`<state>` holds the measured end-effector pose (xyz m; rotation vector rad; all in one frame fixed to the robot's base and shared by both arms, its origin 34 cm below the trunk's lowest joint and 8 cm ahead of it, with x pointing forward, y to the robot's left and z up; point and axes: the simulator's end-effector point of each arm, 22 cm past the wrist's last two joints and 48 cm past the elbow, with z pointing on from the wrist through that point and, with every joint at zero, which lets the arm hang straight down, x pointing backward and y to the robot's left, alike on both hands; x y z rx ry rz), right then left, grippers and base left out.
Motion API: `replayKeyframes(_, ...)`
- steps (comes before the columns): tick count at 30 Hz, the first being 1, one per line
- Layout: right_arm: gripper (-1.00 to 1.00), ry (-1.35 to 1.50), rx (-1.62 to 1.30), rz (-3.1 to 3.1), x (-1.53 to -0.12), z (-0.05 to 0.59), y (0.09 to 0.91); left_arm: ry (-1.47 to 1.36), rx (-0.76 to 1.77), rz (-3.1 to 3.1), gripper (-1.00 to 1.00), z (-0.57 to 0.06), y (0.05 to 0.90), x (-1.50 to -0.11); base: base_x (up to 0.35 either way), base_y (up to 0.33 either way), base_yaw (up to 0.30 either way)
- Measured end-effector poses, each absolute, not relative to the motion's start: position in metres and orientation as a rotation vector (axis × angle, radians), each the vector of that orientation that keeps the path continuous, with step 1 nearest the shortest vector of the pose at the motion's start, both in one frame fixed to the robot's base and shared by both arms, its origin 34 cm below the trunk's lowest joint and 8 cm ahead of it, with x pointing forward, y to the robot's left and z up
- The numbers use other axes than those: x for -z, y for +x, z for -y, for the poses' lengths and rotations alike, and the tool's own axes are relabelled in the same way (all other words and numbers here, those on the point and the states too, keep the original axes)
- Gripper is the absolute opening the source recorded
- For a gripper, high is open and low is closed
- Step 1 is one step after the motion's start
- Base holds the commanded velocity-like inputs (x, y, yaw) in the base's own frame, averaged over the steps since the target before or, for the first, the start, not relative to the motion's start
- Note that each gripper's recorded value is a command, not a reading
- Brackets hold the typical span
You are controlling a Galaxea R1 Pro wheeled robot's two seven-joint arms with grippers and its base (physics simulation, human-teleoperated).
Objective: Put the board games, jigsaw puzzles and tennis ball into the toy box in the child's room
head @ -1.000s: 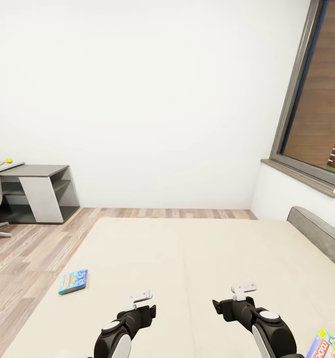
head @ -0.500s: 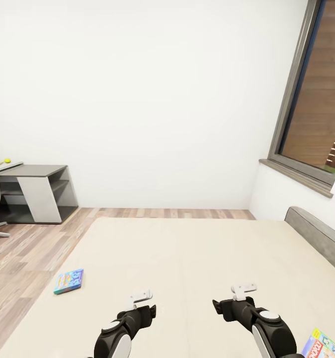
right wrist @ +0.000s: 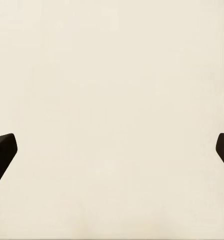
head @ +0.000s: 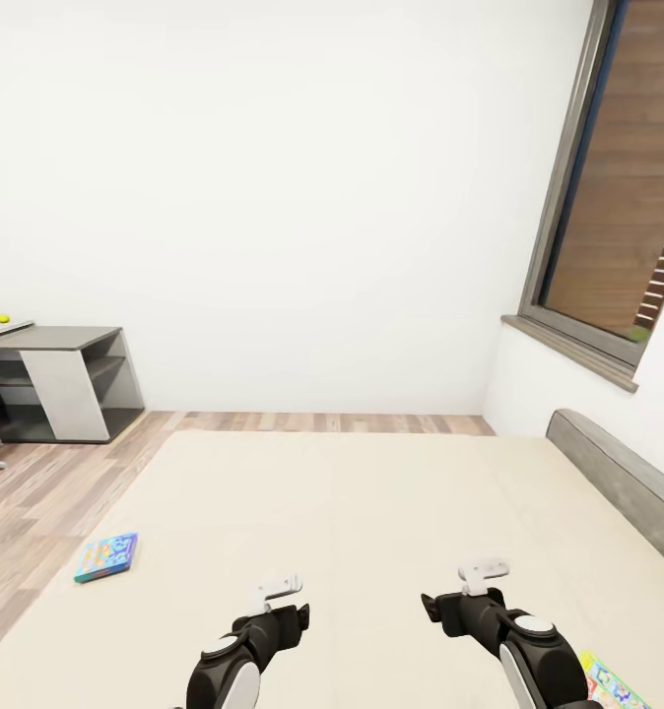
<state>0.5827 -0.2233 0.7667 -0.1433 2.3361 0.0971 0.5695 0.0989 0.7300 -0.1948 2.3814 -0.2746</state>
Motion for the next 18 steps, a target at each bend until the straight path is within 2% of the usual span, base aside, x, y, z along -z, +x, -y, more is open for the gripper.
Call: replayKeyframes(18, 1.00, -0.143, -0.097, -2.336, -0.7667, 0.2233, 0.5827, -0.195, 0.275, -2.381, 1.00, -0.0989, 0.5695, -0.7300, 0.000, -0.277, 0.000)
